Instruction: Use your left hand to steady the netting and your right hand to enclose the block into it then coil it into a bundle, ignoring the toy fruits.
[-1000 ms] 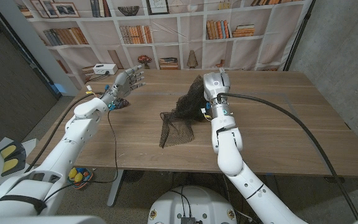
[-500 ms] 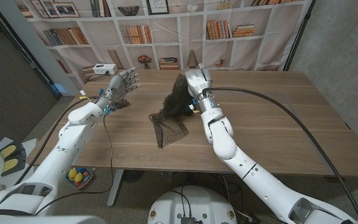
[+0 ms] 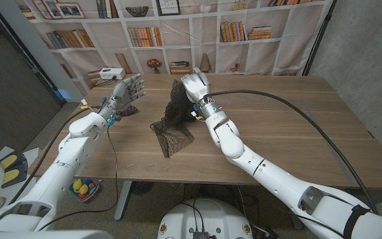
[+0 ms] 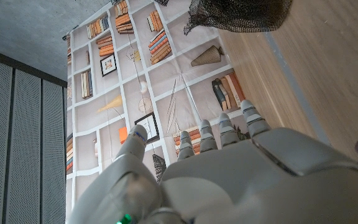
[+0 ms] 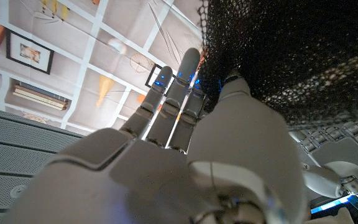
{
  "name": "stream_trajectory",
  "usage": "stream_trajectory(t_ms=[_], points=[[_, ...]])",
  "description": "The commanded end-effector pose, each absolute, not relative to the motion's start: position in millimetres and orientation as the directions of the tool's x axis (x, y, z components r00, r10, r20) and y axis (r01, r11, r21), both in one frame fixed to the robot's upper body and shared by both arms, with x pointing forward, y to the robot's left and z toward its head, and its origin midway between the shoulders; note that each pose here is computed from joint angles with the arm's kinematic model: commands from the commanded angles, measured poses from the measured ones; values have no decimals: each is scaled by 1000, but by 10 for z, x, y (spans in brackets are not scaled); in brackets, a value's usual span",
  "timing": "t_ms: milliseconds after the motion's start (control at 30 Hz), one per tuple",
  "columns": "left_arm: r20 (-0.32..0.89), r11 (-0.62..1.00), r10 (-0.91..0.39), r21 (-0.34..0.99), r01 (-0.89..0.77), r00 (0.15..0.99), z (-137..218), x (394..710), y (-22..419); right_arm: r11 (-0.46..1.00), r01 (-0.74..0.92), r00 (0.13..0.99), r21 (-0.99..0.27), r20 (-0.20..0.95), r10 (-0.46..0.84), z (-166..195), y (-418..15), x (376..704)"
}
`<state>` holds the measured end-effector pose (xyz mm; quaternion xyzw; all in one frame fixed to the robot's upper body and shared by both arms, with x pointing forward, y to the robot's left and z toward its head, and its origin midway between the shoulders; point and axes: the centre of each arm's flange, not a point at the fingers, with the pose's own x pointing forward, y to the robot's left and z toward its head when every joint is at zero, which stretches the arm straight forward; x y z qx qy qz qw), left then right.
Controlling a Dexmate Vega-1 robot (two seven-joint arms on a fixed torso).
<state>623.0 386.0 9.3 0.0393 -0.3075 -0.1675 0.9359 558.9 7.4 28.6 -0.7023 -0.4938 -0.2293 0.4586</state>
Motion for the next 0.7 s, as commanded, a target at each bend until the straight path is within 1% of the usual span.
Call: stream_trajectory(t_ms=[33, 133, 333, 467, 633, 700], points=[[561, 943, -332, 170, 287, 758, 63, 6230, 3911, -20, 906, 359, -422, 745, 562, 321, 314, 5673], [559, 943, -330, 165, 287, 761, 46, 6227, 3923, -38, 890, 392, -455, 718, 576, 295, 407, 5721], [562, 947, -320, 159, 280, 763, 19, 6208, 3956, -55, 832, 457, -553, 624, 634, 219, 560, 5811], [562, 948, -316, 156, 278, 764, 8, 6206, 3972, -54, 789, 499, -612, 588, 637, 165, 640, 5838], [562, 947, -319, 157, 280, 763, 12, 6220, 3982, 16, 737, 536, -676, 598, 596, 93, 717, 5854], [563, 946, -322, 158, 283, 761, 16, 6228, 3980, 46, 719, 556, -694, 613, 561, 70, 737, 5862]])
